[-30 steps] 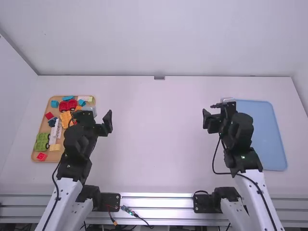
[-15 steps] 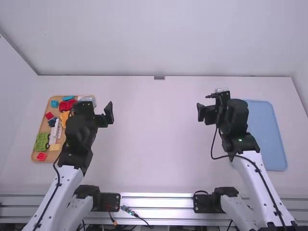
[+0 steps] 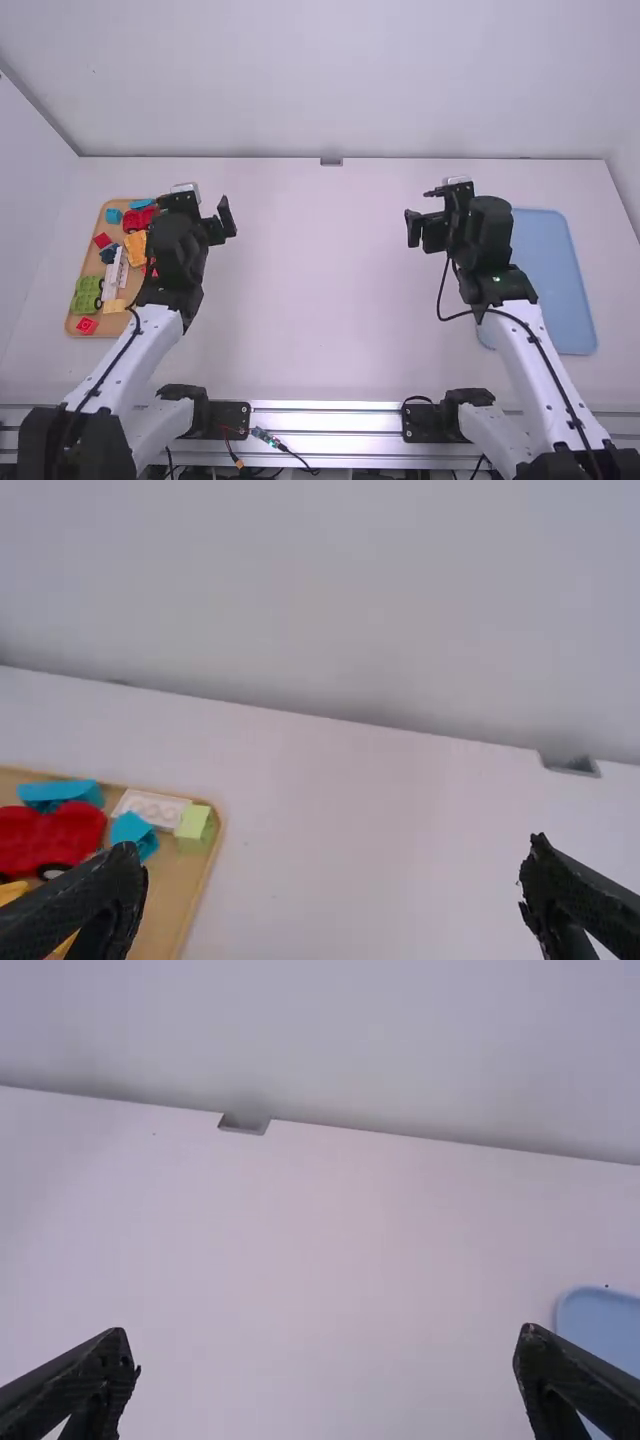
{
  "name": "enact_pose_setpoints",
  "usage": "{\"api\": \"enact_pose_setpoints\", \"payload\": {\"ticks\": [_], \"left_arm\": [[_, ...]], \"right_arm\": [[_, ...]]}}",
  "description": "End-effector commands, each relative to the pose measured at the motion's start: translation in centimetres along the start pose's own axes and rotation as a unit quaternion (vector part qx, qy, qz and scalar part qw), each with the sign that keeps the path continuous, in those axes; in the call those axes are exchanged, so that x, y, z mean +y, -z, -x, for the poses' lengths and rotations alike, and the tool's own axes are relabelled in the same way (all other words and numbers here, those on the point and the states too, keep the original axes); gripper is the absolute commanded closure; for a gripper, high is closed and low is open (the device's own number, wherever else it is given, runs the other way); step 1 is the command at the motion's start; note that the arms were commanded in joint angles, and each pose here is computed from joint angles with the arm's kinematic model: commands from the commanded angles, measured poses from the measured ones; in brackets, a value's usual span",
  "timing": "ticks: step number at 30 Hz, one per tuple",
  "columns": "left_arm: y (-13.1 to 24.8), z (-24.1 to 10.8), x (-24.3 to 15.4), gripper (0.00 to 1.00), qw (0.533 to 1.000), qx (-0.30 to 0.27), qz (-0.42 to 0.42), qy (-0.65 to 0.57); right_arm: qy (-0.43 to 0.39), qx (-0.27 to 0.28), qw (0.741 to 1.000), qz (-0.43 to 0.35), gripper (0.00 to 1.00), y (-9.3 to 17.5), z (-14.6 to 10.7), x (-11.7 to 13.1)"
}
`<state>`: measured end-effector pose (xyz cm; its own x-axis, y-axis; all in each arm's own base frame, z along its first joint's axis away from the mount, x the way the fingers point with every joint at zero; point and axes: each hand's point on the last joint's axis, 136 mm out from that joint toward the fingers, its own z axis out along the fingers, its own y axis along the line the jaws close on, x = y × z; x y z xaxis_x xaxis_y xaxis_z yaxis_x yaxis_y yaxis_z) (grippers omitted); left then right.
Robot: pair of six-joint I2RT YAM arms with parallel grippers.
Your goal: Assemble lego blocks to make yellow taxi
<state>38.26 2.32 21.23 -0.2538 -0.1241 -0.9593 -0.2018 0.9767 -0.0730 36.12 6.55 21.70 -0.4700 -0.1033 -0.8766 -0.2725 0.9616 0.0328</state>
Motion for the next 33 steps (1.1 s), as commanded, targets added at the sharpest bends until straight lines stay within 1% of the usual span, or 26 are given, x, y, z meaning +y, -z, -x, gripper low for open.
{"api": "enact_pose_setpoints", "payload": {"ticks": [1, 3, 5, 8, 9, 13, 16, 21, 25, 28, 30, 33], "left_arm": [[-0.6, 2.3, 0.8, 0.01, 0.999, -0.013, 0.039, -0.002], [-1.3, 2.6, 1.3, 0.01, 0.998, 0.018, 0.054, -0.008], [-1.5, 2.8, 1.5, 0.01, 0.998, 0.031, 0.058, -0.01], [-2.7, 3.1, 2.9, 0.01, 0.994, 0.08, 0.072, -0.009], [-2.8, 3.0, 3.1, 0.01, 0.994, 0.085, 0.074, -0.007], [-4.0, 2.7, 5.8, 0.01, 0.986, 0.145, 0.084, 0.025], [-5.1, 2.2, 7.7, 0.01, 0.979, 0.179, 0.081, 0.046], [-6.8, 0.5, 12.7, 0.01, 0.957, 0.251, 0.128, 0.076], [-8.2, -1.3, 15.7, 0.01, 0.936, 0.306, 0.153, 0.089], [-9.1, -3.3, 16.6, 0.01, 0.92, 0.358, 0.133, 0.084], [-9.5, -4.6, 17.6, 0.01, 0.91, 0.377, 0.144, 0.097], [-9.8, -5.7, 18.9, 0.01, 0.903, 0.386, 0.157, 0.11]], "right_arm": [[0.004, -0.017, 1.0, 0.003, 0.0, 0.3, 1.8, 0.2], [0.004, -0.017, 1.0, 0.003, 0.0, 0.3, 1.8, 0.2], [0.004, -0.017, 1.0, 0.003, 0.0, 0.3, 1.7, 0.2], [0.004, -0.016, 1.0, 0.003, 0.0, 0.3, 1.7, 0.2], [0.004, -0.016, 1.0, 0.003, 0.0, 0.3, 1.7, 0.2], [0.004, -0.016, 1.0, 0.003, 0.0, 0.3, 1.7, 0.2], [0.004, -0.016, 1.0, 0.003, 0.0, 0.3, 1.7, 0.2], [0.004, -0.016, 1.0, 0.003, 0.0, 0.3, 1.7, 0.2], [0.004, -0.016, 1.0, 0.005, 0.0, 0.3, 1.7, 0.3], [0.0, -0.016, 1.0, 0.005, 0.0, 0.3, 1.7, 0.3], [0.0, -0.016, 1.0, 0.005, 0.0, 0.3, 1.7, 0.3], [0.0, -0.015, 1.0, 0.004, 0.01, 0.3, 1.7, 0.3]]}}
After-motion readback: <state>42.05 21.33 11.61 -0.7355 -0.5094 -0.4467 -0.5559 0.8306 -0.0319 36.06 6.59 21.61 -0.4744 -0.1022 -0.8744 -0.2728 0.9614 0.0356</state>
